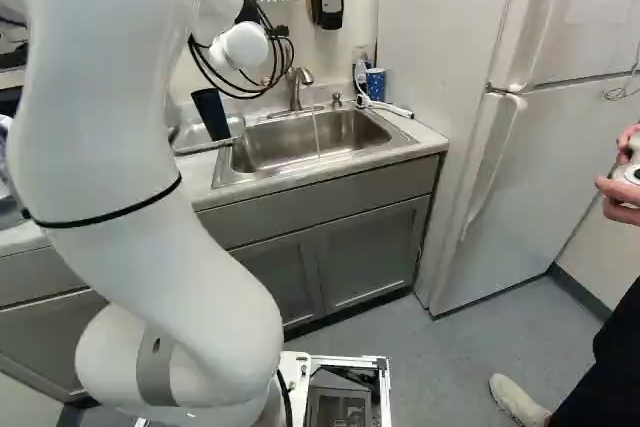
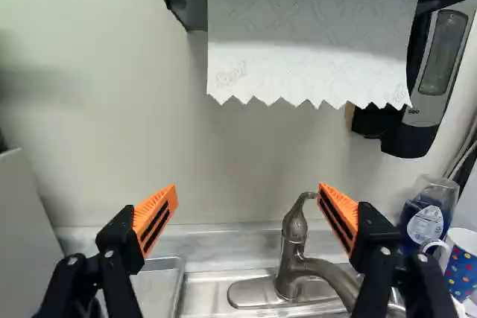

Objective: Rinse the cup and place it in the tray

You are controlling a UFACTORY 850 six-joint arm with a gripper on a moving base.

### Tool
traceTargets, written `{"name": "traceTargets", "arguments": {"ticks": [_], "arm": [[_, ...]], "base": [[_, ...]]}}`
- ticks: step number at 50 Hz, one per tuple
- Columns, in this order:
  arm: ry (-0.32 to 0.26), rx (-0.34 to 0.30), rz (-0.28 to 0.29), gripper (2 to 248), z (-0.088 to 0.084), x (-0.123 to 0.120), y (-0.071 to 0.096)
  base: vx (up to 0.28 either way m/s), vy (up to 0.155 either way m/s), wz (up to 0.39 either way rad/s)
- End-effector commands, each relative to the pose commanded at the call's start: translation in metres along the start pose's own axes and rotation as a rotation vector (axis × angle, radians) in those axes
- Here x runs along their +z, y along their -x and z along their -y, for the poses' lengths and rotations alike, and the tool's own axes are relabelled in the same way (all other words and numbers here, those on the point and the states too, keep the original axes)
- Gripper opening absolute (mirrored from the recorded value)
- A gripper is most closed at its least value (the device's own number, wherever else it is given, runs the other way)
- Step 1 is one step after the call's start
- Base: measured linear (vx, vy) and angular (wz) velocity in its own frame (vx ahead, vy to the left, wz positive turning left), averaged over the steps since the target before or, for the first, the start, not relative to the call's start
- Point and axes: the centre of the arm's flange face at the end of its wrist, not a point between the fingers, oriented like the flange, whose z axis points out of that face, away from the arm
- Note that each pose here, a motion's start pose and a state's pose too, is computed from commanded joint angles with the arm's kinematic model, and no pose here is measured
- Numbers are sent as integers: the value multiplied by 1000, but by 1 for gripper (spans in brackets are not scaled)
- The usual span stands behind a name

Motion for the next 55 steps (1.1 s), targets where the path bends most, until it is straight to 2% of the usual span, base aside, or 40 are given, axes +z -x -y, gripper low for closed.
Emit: {"name": "traceTargets", "arguments": {"ticks": [39, 55], "arm": [[43, -18, 2, 247, -26, 79, -23], [53, -10, 33, 247, -28, 112, -12]], "base": [[0, 0, 0], [0, 0, 0]]}}
